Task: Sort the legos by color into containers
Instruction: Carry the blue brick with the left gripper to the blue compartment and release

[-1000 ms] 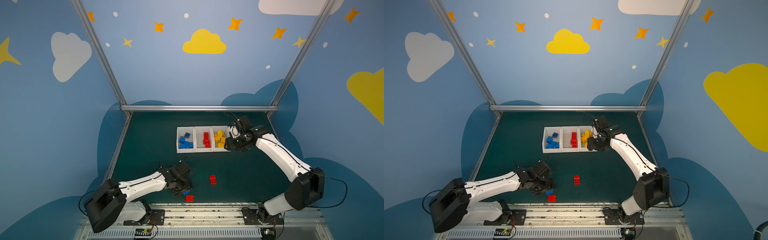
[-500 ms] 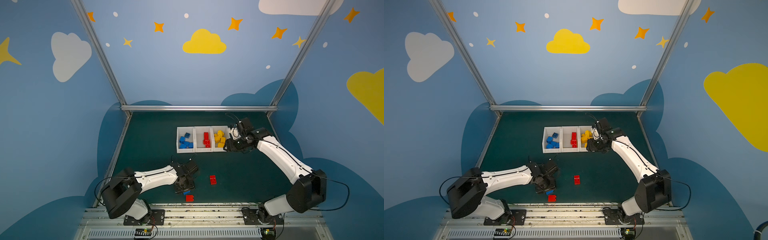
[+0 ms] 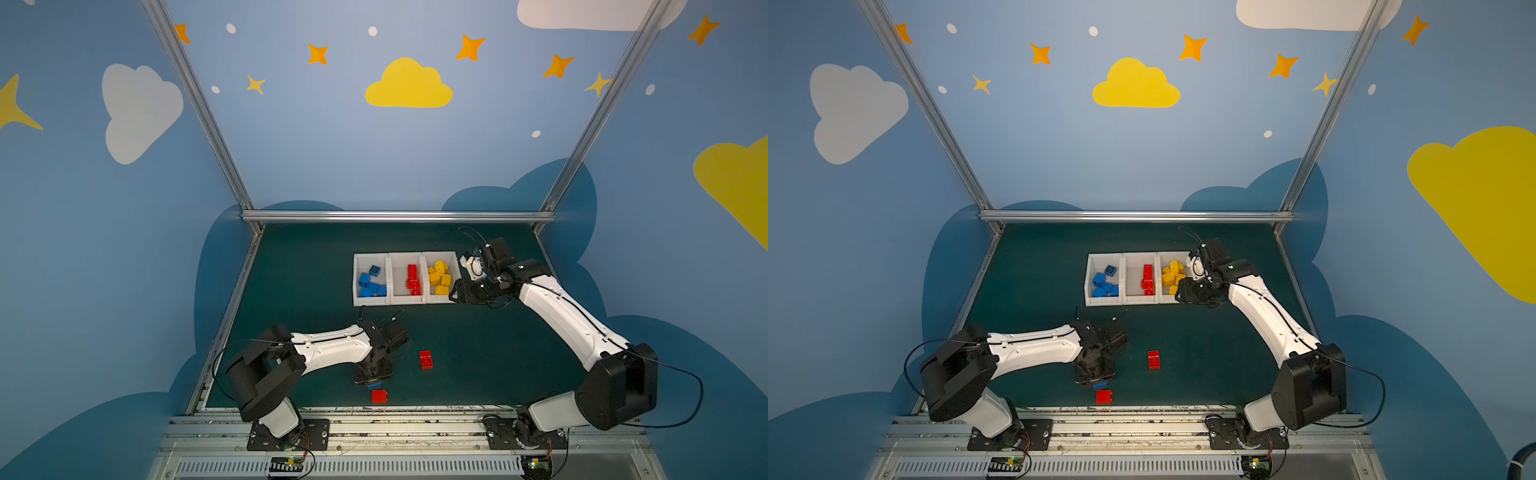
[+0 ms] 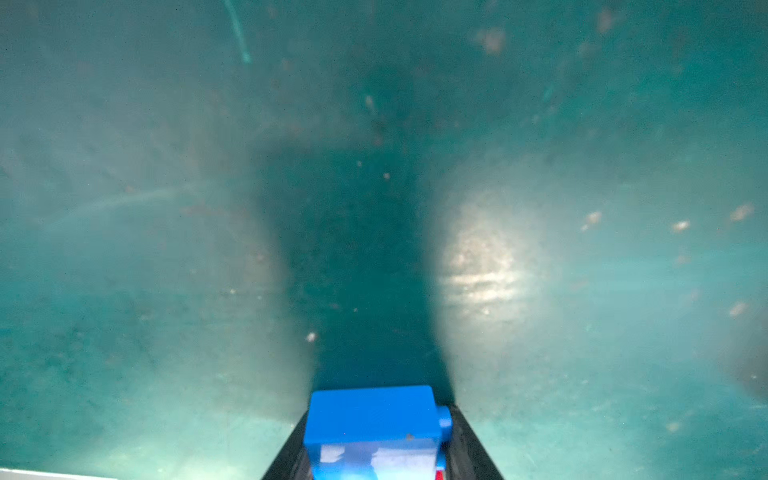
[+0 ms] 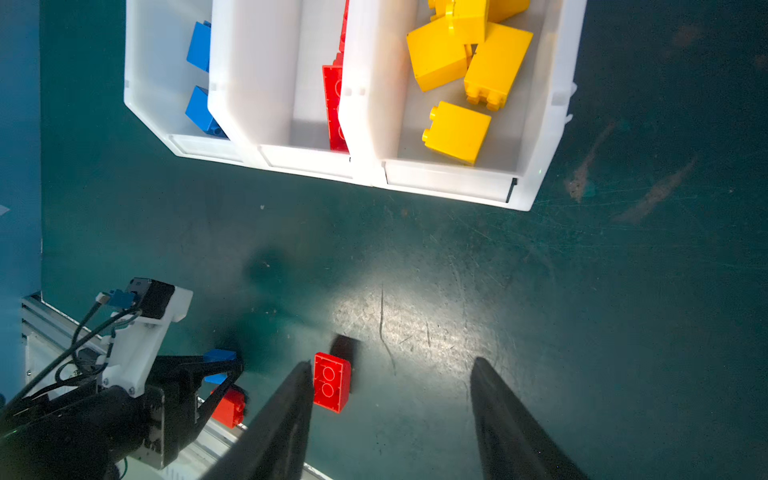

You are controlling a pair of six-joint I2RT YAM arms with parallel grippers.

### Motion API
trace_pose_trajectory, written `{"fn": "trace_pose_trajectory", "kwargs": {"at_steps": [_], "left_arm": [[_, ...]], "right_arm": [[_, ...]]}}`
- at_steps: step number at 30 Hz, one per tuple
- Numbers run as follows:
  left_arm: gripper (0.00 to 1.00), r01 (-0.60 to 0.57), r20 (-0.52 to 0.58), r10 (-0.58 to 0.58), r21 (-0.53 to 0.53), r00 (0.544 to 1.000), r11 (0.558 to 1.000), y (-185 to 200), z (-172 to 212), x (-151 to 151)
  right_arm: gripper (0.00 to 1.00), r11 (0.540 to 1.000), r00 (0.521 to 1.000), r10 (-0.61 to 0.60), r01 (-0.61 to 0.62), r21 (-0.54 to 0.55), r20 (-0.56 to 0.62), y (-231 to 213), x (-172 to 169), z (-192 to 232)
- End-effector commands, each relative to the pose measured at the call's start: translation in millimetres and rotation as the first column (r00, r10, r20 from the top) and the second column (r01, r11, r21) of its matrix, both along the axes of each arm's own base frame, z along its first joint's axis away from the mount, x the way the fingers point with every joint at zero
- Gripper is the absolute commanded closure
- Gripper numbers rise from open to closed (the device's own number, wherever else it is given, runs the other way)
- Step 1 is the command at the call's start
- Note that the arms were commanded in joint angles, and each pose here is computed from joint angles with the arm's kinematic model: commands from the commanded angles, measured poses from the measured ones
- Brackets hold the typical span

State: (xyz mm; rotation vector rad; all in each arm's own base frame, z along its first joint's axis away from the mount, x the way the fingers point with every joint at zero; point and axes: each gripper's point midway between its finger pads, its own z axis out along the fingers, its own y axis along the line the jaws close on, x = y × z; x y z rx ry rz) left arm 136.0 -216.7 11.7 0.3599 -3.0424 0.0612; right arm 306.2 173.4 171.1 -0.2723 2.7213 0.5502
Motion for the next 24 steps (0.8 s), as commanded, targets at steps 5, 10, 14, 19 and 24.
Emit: {"fn": "trace_pose_trajectory", "kwargs": {"at_steps": [5,10,14,19,24], "left_arm": [[0.60,0.071,0.071,-0.070,-0.022,0.995,0.997,-12,-2,16],[0.60,0.122,0.192,-0.114,-0.026,0.975,0.992,-23,33,64],[0.60,0.145,0.306,-0.114,-0.079,0.945,0.986,-32,65,123],[0.60,0.158,0.426,-0.087,-0.133,0.900,0.978,-38,101,197],[0.60,0.148,0.515,-0.053,-0.145,0.856,0.978,-30,129,254]], "right_arm": [[0.40,1.000,1.000,-0.016,0.016,0.018,0.015,-2,-3,9],[0.41,0.999,0.999,-0.034,0.034,0.003,0.010,-7,-4,11],[0.41,0.999,0.999,-0.050,0.050,-0.007,0.007,-9,-4,13],[0.41,0.997,0.998,-0.069,0.069,-0.025,0.003,-14,-6,16],[0.42,0.996,0.996,-0.087,0.087,-0.031,-0.001,-16,-7,18]]}}
